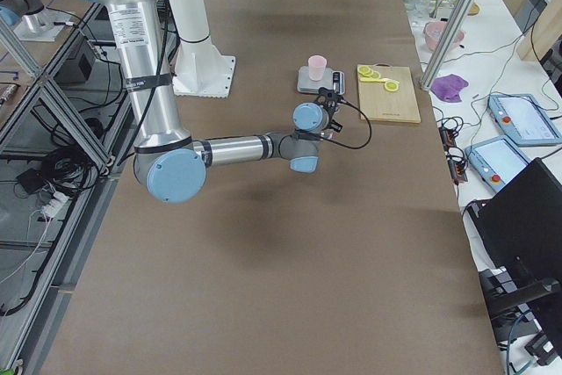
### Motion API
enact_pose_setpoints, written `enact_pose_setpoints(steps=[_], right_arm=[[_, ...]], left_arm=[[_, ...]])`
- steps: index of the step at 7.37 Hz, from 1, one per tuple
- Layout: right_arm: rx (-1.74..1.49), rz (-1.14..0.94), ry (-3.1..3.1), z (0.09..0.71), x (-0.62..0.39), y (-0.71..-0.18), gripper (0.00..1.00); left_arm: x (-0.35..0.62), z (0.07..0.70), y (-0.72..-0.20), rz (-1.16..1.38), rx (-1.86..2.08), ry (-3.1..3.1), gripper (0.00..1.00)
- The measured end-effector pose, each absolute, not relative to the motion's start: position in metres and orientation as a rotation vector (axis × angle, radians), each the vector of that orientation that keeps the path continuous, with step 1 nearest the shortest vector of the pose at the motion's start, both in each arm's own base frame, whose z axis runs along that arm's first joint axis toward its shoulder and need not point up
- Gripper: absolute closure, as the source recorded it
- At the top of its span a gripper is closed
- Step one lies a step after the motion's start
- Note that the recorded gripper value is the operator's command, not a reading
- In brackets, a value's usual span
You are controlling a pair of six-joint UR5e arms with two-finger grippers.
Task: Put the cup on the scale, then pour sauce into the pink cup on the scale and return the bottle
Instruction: 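Lower the dispenser onto the table with the right gripper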
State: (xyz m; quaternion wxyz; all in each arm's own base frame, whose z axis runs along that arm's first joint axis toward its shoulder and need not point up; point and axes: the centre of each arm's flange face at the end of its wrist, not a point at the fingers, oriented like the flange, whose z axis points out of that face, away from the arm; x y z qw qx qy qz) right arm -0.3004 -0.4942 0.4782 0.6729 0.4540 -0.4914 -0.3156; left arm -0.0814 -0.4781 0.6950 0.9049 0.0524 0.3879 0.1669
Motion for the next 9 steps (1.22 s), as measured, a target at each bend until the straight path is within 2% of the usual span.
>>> enact_pose_setpoints(steps=[9], right_arm=[[1.009,-0.719,-1.089,0.495,-0.307,-0.498,1.0]], left_arm=[[-0.082,0.691,-0.481,0.346,0.115,0.8,0.02]])
